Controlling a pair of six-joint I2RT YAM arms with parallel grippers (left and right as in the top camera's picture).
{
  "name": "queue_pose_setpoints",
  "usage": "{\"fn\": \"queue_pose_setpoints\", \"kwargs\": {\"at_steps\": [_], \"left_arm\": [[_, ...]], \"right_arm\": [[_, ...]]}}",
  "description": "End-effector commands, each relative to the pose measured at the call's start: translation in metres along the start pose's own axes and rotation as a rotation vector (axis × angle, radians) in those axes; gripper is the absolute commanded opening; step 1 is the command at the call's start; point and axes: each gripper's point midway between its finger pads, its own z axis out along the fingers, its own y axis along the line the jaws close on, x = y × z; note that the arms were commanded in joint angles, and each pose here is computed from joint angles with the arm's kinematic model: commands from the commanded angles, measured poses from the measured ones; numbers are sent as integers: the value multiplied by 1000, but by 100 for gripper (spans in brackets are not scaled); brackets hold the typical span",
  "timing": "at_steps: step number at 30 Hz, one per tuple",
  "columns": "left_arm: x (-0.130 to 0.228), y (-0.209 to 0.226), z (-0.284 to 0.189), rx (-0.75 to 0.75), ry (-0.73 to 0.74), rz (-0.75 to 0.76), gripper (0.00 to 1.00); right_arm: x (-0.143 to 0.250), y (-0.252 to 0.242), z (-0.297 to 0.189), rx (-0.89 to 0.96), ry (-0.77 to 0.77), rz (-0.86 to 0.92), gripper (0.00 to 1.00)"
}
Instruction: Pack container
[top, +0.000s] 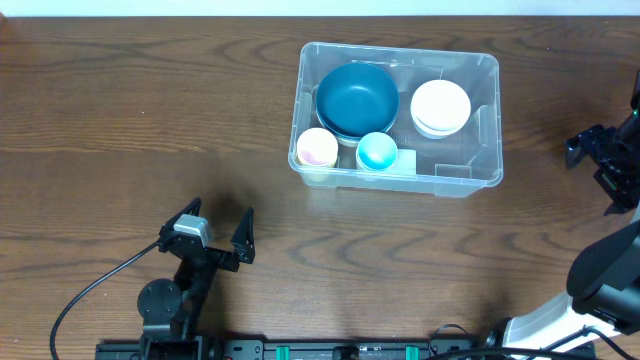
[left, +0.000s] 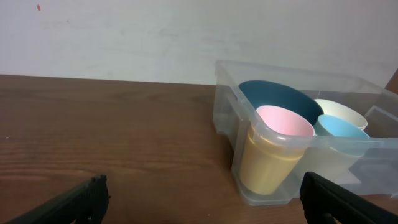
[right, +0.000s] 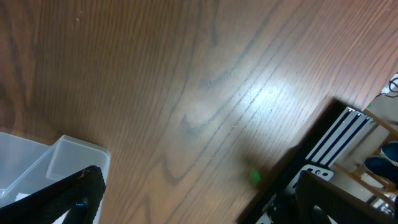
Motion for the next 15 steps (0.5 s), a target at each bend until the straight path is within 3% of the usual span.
{"fn": "queue_pose_setpoints", "kwargs": {"at_steps": [1, 9, 15], "left_arm": [[16, 3, 1, -8, 48, 2, 98], [16, 3, 1, -8, 48, 2, 98], [16, 3, 1, -8, 48, 2, 98]], "right_arm": [[5, -12, -31, -67, -88, 24, 99], [40, -41, -108, -277, -304, 18, 99], [101, -52, -159, -484, -453, -141, 99]]}}
